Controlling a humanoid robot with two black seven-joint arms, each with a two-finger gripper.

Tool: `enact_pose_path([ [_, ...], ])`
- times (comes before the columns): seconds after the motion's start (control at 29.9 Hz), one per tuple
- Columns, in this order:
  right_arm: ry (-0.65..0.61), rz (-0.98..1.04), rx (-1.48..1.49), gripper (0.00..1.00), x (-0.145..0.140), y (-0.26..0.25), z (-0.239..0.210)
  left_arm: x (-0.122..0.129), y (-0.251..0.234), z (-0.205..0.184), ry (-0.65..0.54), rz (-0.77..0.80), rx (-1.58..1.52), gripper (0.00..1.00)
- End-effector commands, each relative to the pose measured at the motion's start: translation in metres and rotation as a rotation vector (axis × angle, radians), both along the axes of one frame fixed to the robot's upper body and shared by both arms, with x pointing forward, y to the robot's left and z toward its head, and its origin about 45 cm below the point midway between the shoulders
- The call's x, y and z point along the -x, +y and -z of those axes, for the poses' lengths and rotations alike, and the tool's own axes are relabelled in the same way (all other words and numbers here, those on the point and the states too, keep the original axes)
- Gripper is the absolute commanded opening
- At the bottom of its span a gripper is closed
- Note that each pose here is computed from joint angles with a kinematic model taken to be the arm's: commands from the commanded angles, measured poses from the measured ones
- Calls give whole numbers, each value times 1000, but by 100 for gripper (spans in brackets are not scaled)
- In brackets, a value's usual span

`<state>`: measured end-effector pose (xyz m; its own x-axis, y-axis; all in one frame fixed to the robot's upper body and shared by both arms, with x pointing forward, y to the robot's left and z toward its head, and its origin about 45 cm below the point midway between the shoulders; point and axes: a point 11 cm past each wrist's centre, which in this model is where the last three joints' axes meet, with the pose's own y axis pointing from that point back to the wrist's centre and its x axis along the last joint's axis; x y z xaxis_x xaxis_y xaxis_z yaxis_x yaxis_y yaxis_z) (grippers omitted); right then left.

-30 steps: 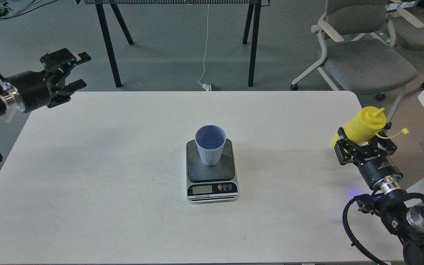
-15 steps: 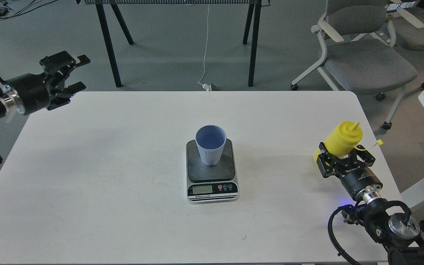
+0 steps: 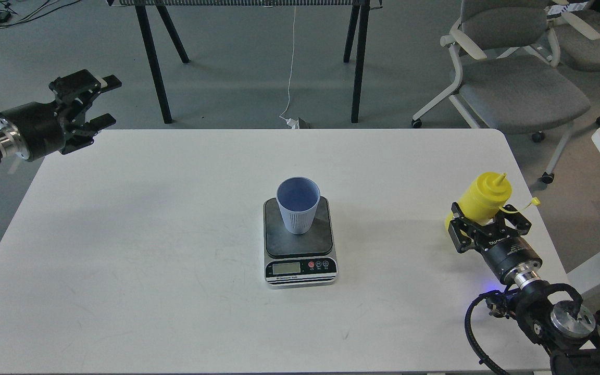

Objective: Pour seasoning into cup on scale with both arms
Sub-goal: 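Set the yellow bottle upright on the table with the right gripper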

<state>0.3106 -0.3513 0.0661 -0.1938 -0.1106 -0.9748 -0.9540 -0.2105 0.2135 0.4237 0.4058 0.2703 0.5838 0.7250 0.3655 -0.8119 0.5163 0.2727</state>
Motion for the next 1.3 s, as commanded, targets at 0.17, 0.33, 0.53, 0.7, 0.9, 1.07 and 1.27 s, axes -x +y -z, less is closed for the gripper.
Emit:
enact_pose_path([
  [0.17,4,1,4,25,-2,0,1,0,-1,-1,-2,2,-1,99],
  [0.33,-2,-1,3,33,-4,1,-1,3,-4,2,7,15,3,99],
  [0.53,-7,-11,14,56,-6,1,-2,3,-4,3,8,15,3,99],
  [0.7,-5,-22,27,71,-5,2,-2,3,-4,3,8,15,3,99],
  [0.9,-5,-23,28,97,-5,3,-2,3,-4,3,10,16,4,99],
  [1.07,-4,-22,28,97,-5,2,-1,3,-4,3,10,16,4,99],
  [1.27,-3,-22,28,97,-4,2,-1,3,-4,3,10,16,4,99],
])
